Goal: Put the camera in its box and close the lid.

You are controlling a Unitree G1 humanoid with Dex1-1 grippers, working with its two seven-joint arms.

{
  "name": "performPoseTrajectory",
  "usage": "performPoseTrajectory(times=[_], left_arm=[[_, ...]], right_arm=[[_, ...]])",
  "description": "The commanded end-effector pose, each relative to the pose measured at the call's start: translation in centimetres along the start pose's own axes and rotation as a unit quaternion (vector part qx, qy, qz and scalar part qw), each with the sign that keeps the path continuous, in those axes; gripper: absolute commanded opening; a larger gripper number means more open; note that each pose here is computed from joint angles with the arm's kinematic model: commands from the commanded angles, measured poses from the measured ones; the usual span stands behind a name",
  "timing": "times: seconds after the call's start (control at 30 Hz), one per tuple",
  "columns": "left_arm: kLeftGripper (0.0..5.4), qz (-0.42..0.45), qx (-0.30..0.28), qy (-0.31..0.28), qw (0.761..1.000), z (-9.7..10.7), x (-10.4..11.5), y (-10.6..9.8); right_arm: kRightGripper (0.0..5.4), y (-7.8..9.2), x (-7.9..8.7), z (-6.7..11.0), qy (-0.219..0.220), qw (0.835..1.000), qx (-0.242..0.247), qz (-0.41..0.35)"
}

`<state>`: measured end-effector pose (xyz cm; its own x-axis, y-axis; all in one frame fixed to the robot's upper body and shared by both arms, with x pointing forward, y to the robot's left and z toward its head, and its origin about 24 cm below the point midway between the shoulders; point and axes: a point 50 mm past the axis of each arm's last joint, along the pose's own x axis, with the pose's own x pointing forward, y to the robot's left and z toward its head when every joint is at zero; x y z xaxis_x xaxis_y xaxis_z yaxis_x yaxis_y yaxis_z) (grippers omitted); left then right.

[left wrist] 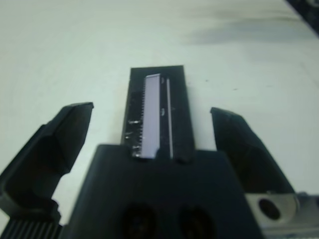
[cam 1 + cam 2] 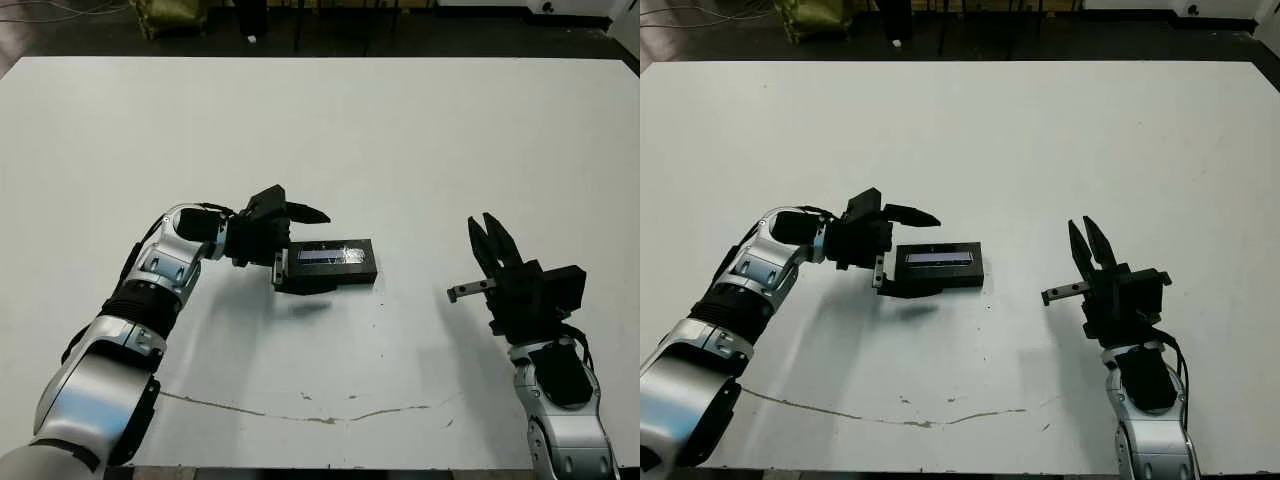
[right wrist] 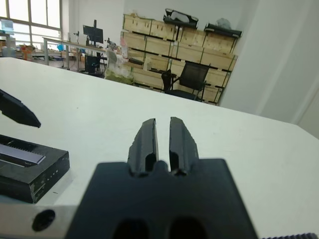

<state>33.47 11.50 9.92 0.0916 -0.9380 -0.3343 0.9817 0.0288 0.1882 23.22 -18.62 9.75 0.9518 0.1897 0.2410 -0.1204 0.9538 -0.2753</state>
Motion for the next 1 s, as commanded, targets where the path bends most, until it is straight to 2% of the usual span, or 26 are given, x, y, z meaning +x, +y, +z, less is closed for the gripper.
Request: performPoseTrajectory(times=[0.03, 0.23, 0.37, 0.47, 0.53, 0.67, 0.8, 0.9, 1.0], left_arm=[[5.38, -0.008, 0.004, 0.008, 1.0, -0.3, -0.7, -0.2], [5.38, -0.011, 0.005, -0.006, 1.0, 0.0, -0.8, -0.3], [5.38, 0.03, 0.001, -0.025, 0.999, 0.3, -0.9, -0.4], [5.38, 0.127, -0.022, -0.073, 0.989, 0.5, -0.5, -0.6], [5.29, 0.23, -0.036, -0.103, 0.967, 0.6, 0.1, -1.1], [4.51, 0.38, -0.01, -0.118, 0.917, 1.1, 0.8, -2.3], [3.54, 0.427, 0.034, -0.107, 0.897, 1.9, 1.2, -3.9], [2.78, 0.442, 0.008, -0.105, 0.891, 2.1, 1.8, -4.9], [2.03, 0.446, -0.056, -0.111, 0.886, 1.8, 2.7, -5.9]], right_arm=[[0.0, -0.1, -0.3, -0.3, 0.012, 1.0, -0.002, -0.006], [0.0, -0.2, -0.4, -0.3, 0.006, 1.0, -0.002, -0.01], [0.0, -0.1, -0.4, -0.3, 0.006, 1.0, -0.002, -0.012], [0.0, -0.1, -0.4, -0.3, 0.003, 1.0, -0.007, -0.01], [0.0, 0.0, -0.4, -0.3, 0.002, 1.0, -0.008, -0.009], [0.0, 0.2, -0.4, -0.3, 0.007, 1.0, 0.001, -0.009], [0.0, 0.4, -0.4, -0.4, 0.008, 1.0, 0.004, -0.013], [0.0, 0.4, -0.4, -0.3, 0.009, 1.0, 0.001, -0.015], [0.0, 0.5, -0.5, -0.1, 0.012, 1.0, -0.001, -0.018]])
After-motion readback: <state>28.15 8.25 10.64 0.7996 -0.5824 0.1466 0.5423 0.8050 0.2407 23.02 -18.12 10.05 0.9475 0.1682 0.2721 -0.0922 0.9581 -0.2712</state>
